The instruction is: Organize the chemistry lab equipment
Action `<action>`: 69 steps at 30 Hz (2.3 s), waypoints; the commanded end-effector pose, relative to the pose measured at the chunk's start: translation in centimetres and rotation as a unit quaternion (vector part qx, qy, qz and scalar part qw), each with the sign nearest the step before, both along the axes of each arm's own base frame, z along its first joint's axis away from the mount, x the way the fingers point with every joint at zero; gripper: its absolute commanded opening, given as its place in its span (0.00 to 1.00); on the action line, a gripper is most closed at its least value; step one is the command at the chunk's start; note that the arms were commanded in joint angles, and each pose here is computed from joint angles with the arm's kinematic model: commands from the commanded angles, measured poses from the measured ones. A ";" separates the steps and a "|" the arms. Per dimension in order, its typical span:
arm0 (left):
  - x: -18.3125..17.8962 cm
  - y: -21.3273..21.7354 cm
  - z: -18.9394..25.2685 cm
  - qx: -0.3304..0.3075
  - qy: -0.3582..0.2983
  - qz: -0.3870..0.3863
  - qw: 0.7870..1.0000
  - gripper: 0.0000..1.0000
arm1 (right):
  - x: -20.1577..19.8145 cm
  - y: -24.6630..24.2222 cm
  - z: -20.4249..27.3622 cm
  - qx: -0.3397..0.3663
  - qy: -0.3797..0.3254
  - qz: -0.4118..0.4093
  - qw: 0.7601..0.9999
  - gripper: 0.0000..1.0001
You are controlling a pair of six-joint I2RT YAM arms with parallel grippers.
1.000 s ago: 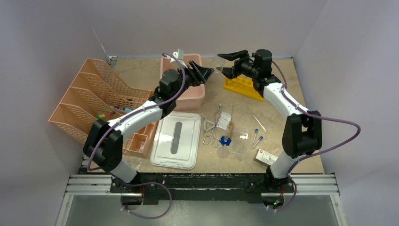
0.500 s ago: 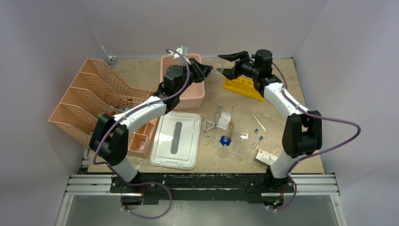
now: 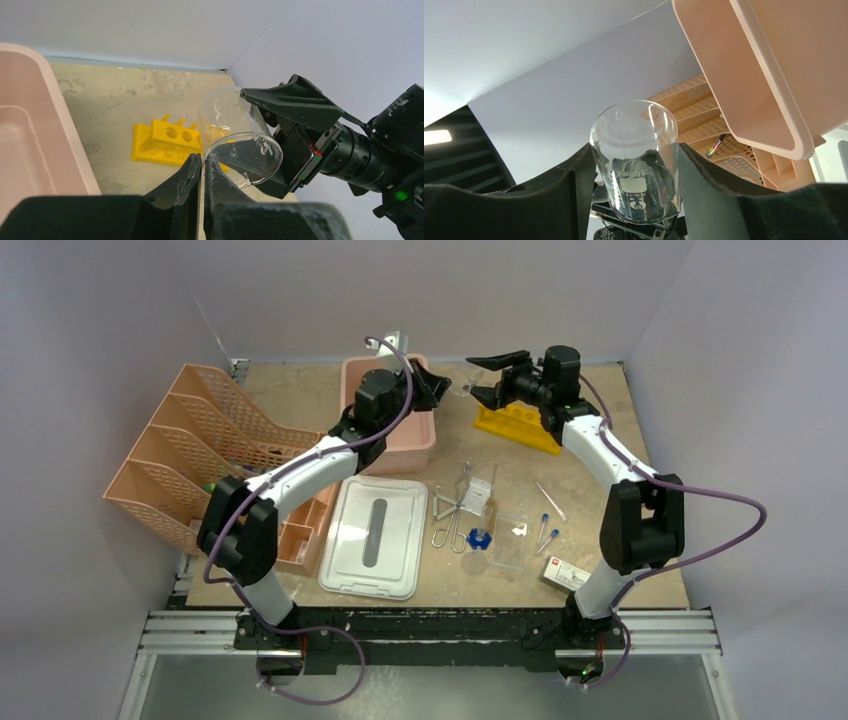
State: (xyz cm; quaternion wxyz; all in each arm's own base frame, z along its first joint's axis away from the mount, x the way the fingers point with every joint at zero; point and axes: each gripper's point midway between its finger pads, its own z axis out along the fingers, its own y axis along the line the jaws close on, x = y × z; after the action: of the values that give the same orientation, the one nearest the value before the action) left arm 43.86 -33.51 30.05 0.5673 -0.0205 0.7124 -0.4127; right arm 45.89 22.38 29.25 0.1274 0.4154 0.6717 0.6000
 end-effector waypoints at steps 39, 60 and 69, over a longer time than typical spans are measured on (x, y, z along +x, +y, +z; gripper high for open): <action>6.3 16.2 -8.1 0.195 0.238 0.212 0.927 0.00 | 0.4 -8.8 -0.1 -0.389 -0.146 -0.071 0.907 0.75; 12.4 11.5 -18.7 0.239 0.313 0.157 0.906 0.00 | -1.9 -15.5 -3.5 -0.627 -0.133 -0.058 0.765 0.72; 14.3 10.5 -20.0 0.243 0.303 0.145 0.910 0.11 | -2.0 -15.2 -3.9 -0.633 -0.127 -0.050 0.762 0.70</action>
State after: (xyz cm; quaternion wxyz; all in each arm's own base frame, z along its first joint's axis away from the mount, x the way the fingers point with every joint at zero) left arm 56.65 -21.98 7.42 0.3322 -0.1234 0.9304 -0.0940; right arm 44.10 7.45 24.30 0.4616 0.1998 0.8589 0.0961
